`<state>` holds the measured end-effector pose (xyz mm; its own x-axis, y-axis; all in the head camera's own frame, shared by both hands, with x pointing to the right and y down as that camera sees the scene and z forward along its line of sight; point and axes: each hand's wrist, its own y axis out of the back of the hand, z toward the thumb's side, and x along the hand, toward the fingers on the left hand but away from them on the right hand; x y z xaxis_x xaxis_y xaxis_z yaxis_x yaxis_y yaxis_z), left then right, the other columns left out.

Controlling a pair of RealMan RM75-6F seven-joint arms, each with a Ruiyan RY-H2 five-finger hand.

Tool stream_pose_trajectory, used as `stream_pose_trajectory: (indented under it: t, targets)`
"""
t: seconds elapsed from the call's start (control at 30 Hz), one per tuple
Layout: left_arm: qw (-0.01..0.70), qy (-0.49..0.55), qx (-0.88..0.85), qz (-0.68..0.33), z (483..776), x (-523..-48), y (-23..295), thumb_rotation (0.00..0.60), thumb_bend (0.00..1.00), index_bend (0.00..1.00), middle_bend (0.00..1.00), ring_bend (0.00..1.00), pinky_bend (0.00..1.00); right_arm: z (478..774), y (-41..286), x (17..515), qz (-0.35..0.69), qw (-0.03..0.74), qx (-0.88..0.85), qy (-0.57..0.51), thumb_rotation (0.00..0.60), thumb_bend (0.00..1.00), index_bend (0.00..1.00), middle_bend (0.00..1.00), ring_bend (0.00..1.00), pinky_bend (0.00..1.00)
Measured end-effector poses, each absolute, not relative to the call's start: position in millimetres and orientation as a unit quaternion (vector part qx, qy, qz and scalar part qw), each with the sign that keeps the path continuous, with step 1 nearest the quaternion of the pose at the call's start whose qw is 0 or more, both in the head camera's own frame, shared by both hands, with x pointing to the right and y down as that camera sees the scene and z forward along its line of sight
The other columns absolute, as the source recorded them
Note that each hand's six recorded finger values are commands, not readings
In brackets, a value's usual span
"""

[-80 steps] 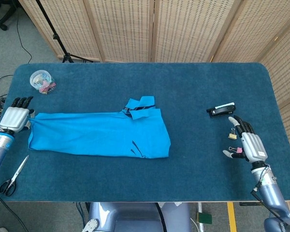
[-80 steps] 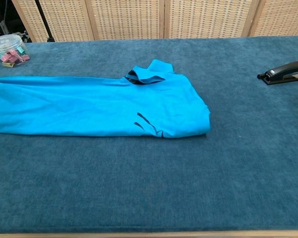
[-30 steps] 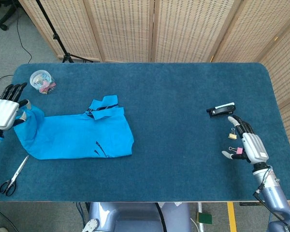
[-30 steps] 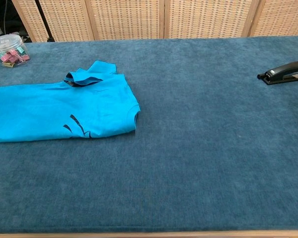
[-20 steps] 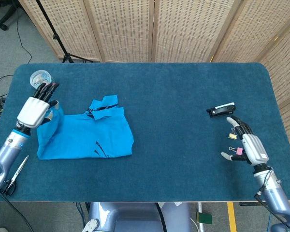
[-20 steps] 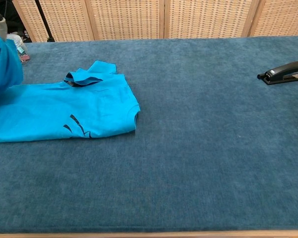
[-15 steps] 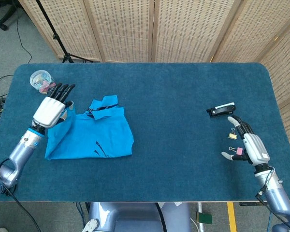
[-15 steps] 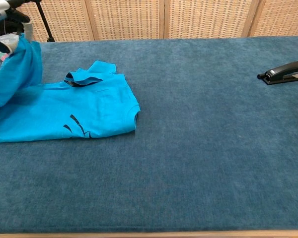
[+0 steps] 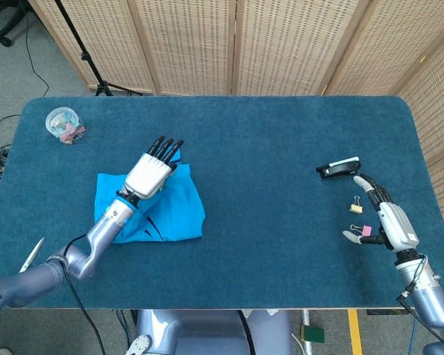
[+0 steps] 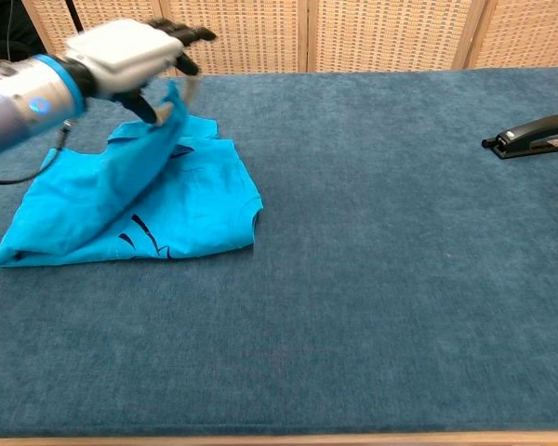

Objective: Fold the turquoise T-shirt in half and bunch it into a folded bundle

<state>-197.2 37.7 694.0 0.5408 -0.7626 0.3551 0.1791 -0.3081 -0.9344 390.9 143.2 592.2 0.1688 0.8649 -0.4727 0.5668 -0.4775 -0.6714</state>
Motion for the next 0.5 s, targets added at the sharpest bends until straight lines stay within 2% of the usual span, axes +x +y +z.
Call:
stream_pose_trajectory:
  t: [0.17,0.23,0.33,0.4,0.47,0.5]
  targets:
    - [0.539,0.204,-0.698,-0.424,705.0,-178.6,48.3,0.6,0.52,0.75,0.0,0.0,0.0,592.5,143.2,391.6,0.43,0.173,-0.744,-0.481,0.6,0.0,0.0,0.0,0.0,0.0]
    - [0.538,0.202,-0.7,-0.424,708.1,-176.2,50.3,0.6,0.5,0.71,0.0,0.0,0.0,593.2,143.4,391.9,0.431,0.173,-0.744,-0.48,0.6,0.0,0.0,0.0,0.0,0.0]
    - [0.532,0.203,-0.704,-0.424,711.9,-173.6,52.2,0.6,0.39,0.44,0.0,0.0,0.0,594.3,143.4,391.8,0.433,0.173,-0.744,-0.479,0.6,0.0,0.0,0.0,0.0,0.0]
    - [0.526,0.204,-0.71,-0.423,713.4,-172.7,53.0,0.6,0.26,0.19,0.0,0.0,0.0,595.1,143.4,391.8,0.434,0.172,-0.744,-0.478,0.6,0.0,0.0,0.0,0.0,0.0]
    - [0.518,0.206,-0.715,-0.421,714.2,-172.3,53.8,0.6,0.15,0.04,0.0,0.0,0.0,595.8,143.3,391.8,0.435,0.172,-0.743,-0.478,0.6,0.0,0.0,0.0,0.0,0.0]
    - [0.515,0.207,-0.718,-0.42,714.4,-172.3,54.1,0.6,0.1,0.01,0.0,0.0,0.0,596.1,143.1,391.9,0.435,0.172,-0.743,-0.478,0.6,0.0,0.0,0.0,0.0,0.0]
